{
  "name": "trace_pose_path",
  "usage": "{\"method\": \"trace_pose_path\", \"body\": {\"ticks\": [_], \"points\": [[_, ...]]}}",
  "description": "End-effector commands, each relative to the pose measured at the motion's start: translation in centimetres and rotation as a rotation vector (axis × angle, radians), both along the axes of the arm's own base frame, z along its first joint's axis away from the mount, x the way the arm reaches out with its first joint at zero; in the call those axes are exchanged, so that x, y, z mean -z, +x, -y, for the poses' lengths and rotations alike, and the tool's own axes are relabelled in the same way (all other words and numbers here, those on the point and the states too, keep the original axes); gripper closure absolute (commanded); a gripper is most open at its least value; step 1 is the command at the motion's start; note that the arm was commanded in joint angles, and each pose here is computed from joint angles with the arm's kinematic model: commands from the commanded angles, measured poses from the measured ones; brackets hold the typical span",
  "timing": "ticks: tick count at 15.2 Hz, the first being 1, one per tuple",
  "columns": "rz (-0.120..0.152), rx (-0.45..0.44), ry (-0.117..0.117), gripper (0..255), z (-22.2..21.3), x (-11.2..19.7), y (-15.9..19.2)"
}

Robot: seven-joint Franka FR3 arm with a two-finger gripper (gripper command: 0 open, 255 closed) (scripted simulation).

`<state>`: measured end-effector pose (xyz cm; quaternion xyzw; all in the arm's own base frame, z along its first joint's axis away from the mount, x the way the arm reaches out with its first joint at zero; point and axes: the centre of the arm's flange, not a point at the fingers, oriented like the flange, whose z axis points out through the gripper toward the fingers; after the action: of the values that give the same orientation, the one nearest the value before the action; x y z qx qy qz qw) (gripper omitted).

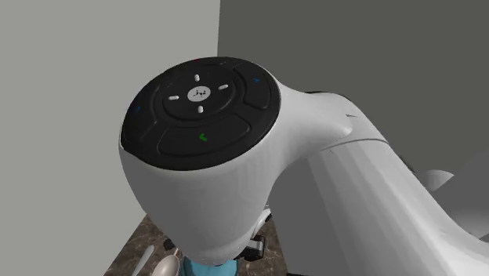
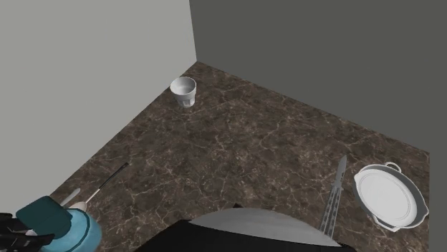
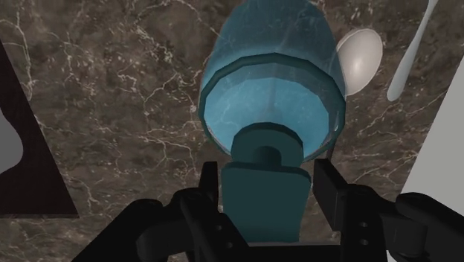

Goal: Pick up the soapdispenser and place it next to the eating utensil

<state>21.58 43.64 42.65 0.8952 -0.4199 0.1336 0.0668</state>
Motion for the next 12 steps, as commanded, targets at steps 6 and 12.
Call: {"method": "trace_pose_path", "body": {"ticks": [6,12], "points": [[0.001,0.0,0.001,255,0.0,2.4,-0.1],[0.001,0.0,0.001,0,0.0,2.5,-0.1]]}}
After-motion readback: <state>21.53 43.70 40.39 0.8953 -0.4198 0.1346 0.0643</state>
